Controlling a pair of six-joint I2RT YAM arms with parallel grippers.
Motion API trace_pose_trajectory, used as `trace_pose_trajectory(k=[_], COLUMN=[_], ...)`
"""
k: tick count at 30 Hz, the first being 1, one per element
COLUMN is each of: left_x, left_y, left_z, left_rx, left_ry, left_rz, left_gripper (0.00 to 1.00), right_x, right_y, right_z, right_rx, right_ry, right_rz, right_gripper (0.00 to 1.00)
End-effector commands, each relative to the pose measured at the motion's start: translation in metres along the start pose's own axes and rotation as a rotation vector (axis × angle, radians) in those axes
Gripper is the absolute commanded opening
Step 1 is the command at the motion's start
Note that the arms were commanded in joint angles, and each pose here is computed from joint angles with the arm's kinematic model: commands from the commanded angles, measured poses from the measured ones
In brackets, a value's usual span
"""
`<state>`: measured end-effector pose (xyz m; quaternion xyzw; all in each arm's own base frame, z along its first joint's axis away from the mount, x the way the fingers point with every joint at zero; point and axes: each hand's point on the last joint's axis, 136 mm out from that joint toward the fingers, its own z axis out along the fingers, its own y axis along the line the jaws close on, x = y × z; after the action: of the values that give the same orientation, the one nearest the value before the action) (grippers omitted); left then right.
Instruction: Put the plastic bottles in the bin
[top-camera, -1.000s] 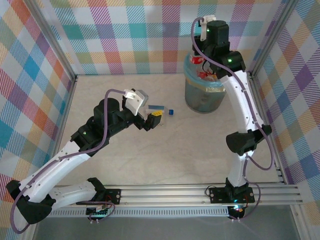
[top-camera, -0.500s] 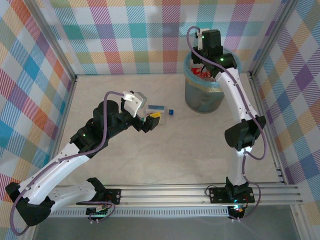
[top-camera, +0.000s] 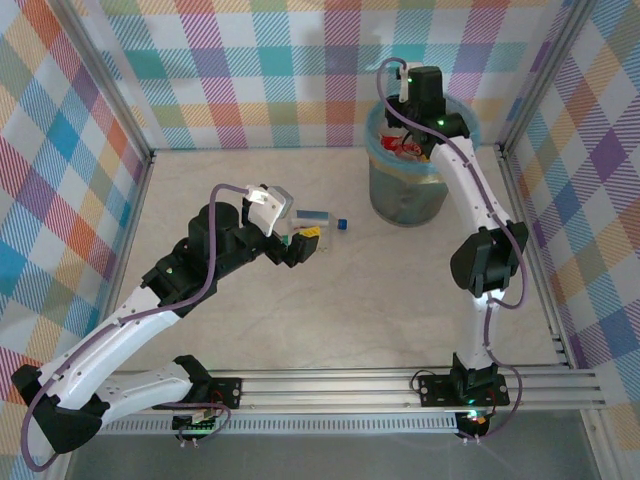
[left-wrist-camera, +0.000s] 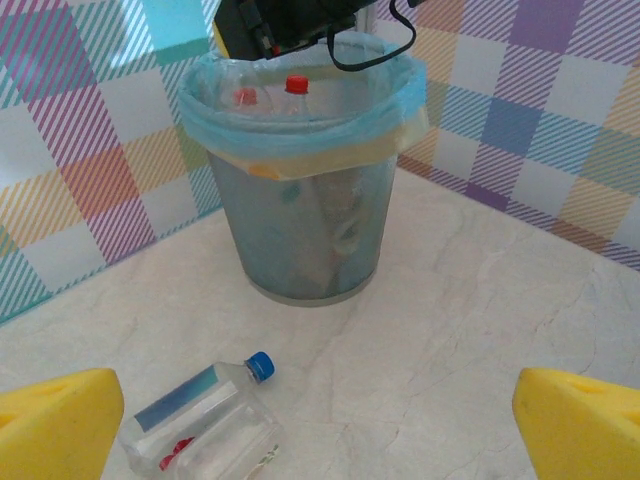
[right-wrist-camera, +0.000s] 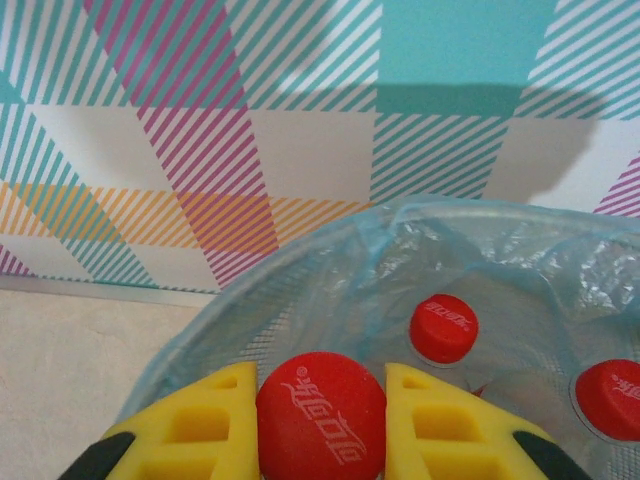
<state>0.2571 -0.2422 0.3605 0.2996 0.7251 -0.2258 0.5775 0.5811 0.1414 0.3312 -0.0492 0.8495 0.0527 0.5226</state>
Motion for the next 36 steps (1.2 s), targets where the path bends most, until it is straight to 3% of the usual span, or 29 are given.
trace_pose_trajectory(k=[1,12,14,19,28,36], left_x=[0.007,0.006,0.006,0.004,0.003,0.008], left_y=[0.005,0.007,0.007,0.008,0.011,0.018], left_z=[0.000,0.006,0.007,0.006,0.008,0.007], left_rx=[-0.013,-0.020,-0.021,-0.026,-0.041,-0.080], left_ry=[0.014,0.021,0.022,0.020,0.020,0.032], left_rz=[-0.021,-0.030,-0.035,-0.038,-0.057,-0.064], left_gripper=[1.00,1.00,1.00,1.00,1.00,1.00], right_x=[0.144,0.138,0.137,0.116,0.070,0.073], right_y=[-0.023,-0.053,-0.062,-0.062,-0.060,-0.063], right_z=[0.038,0.035,0.031,0.014,-0.029,-0.060], right_rx=[0.058,0.122,0.143,0.132,0.105,0.117], right_ry=[0.440,0.445,0.453,0.397,0.243,0.200], right_rz=[0.012,0.130,0.179,0.230,0.353,0.415], right_gripper=[0.00,0.06,0.16,0.25,0.61,0.71])
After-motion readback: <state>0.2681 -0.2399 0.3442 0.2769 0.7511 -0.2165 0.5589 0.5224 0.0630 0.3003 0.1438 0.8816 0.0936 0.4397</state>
